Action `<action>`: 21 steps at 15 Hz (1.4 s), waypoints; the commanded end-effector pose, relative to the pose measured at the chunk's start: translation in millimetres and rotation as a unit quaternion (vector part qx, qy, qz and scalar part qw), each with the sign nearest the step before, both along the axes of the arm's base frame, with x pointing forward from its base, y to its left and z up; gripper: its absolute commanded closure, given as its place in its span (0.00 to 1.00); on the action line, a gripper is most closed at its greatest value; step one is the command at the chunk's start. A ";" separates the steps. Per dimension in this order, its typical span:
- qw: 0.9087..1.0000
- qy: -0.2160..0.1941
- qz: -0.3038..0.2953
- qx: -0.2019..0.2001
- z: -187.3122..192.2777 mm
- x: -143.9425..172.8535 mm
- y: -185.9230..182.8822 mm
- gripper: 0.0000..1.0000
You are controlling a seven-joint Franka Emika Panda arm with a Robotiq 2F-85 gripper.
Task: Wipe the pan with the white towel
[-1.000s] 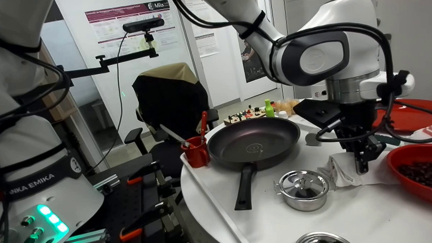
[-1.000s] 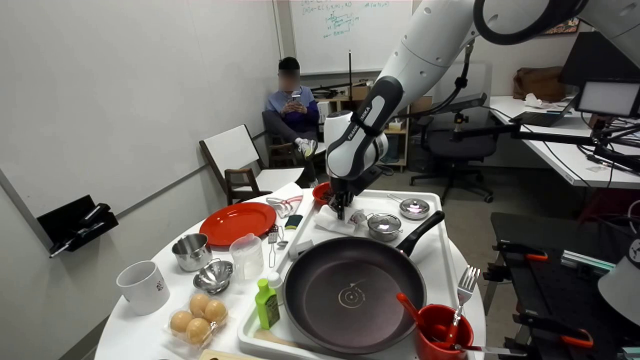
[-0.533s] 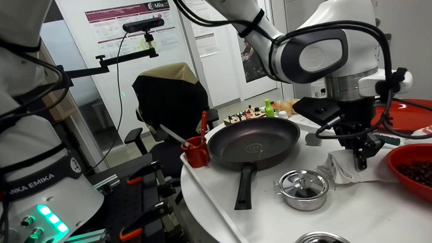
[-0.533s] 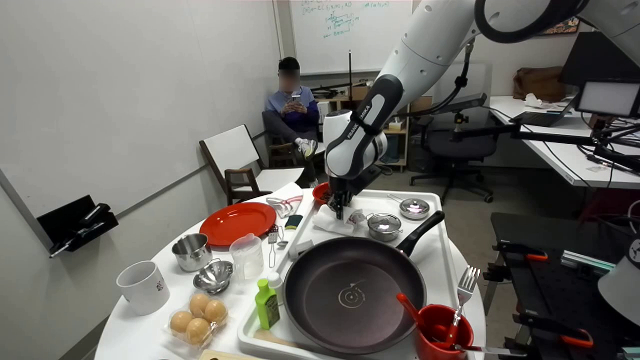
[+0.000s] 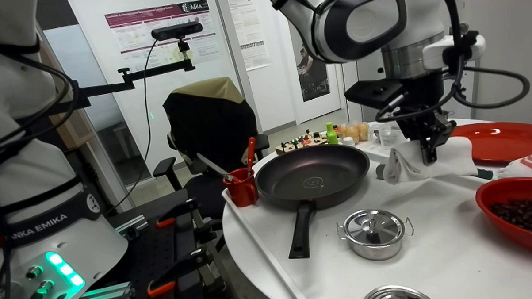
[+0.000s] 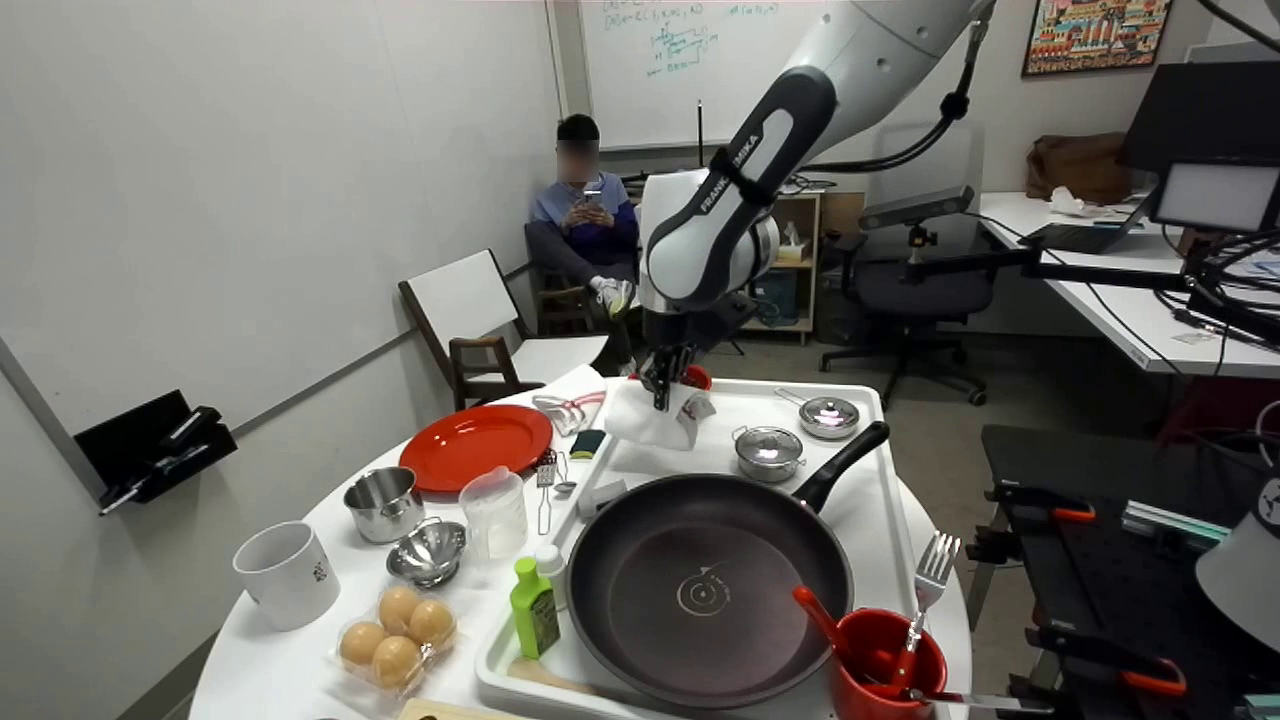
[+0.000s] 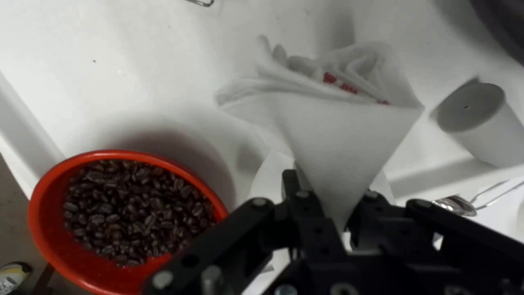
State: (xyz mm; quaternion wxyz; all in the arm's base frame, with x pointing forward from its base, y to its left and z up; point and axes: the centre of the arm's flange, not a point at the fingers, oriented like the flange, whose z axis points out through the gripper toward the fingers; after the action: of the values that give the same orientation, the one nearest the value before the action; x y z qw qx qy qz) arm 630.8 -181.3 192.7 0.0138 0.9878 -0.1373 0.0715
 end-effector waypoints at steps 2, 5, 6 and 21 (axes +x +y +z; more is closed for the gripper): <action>0.998 -0.019 0.055 0.017 57.7 -44.5 28.2 0.92; 0.995 -0.011 0.099 0.018 63.9 -64.9 54.3 0.92; 0.993 -0.007 0.115 0.019 63.2 -72.8 64.0 0.92; 0.972 0.006 0.235 0.018 -12.7 -125.6 149.1 0.91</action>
State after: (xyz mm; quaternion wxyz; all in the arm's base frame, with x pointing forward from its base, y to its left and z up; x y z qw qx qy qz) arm 501.4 -30.7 197.6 -0.0268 0.9921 0.1102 0.0533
